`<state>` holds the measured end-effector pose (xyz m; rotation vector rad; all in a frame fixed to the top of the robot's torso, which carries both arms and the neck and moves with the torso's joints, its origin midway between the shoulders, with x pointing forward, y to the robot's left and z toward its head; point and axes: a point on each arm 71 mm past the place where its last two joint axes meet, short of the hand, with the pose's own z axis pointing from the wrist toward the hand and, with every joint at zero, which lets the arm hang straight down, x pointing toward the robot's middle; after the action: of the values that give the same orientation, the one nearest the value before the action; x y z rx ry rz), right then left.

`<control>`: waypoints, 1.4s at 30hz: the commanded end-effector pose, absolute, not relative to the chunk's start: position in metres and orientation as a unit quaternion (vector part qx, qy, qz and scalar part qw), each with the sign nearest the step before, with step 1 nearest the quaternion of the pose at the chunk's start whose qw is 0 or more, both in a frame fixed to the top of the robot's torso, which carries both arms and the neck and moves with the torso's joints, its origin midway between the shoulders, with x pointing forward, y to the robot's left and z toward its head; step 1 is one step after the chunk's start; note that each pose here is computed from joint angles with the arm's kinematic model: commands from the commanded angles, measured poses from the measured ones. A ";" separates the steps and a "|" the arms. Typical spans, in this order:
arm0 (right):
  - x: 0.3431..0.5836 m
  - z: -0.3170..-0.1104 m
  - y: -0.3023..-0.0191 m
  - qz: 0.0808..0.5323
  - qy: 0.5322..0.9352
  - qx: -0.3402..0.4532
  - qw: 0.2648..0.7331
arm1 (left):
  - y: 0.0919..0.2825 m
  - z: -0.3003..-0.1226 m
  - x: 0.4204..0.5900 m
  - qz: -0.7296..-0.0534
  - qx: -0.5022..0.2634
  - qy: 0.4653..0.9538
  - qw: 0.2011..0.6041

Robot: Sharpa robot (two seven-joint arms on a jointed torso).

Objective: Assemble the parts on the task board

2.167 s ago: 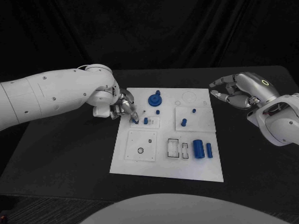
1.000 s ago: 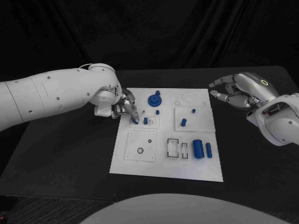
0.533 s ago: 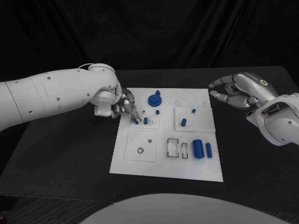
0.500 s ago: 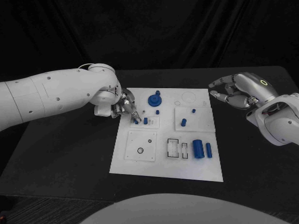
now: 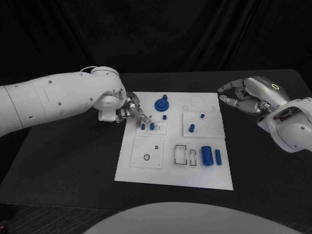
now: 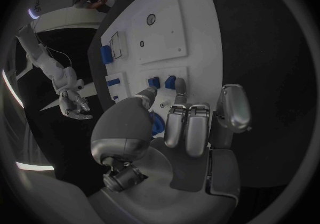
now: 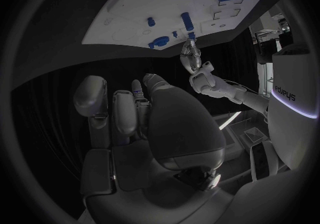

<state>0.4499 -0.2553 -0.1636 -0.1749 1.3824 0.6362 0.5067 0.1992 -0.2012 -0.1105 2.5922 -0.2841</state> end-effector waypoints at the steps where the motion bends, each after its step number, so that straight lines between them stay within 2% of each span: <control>1: 0.450 -0.165 -0.256 0.285 0.630 -0.078 0.718 | 0.202 -0.202 0.508 -0.106 -0.051 0.954 0.276; 6: 0.450 -0.166 -0.256 0.284 0.631 -0.078 0.718 | 0.205 -0.200 0.509 -0.123 -0.064 0.946 0.293; 11: 0.450 -0.166 -0.257 0.282 0.632 -0.077 0.717 | 0.208 -0.194 0.510 -0.159 -0.080 0.926 0.332; 17: 0.449 -0.165 -0.260 0.280 0.633 -0.075 0.718 | 0.212 -0.179 0.510 -0.223 -0.084 0.878 0.414; 22: 0.448 -0.165 -0.262 0.279 0.632 -0.073 0.720 | 0.211 -0.154 0.515 -0.324 -0.078 0.787 0.519; 24: 0.448 -0.165 -0.263 0.277 0.633 -0.072 0.720 | 0.210 -0.143 0.516 -0.377 -0.052 0.739 0.556; 30: 0.447 -0.165 -0.264 0.276 0.634 -0.071 0.719 | 0.202 -0.126 0.516 -0.452 0.023 0.657 0.604; 34: 0.447 -0.165 -0.265 0.277 0.634 -0.072 0.719 | 0.192 -0.126 0.513 -0.441 0.123 0.624 0.633; 42: 0.446 -0.165 -0.266 0.277 0.635 -0.073 0.717 | 0.175 -0.145 0.505 -0.383 0.278 0.608 0.637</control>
<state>0.4469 -0.2654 -0.1639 -0.1651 1.3971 0.6178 0.5135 0.1838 -0.1437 0.3810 1.4964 -0.9203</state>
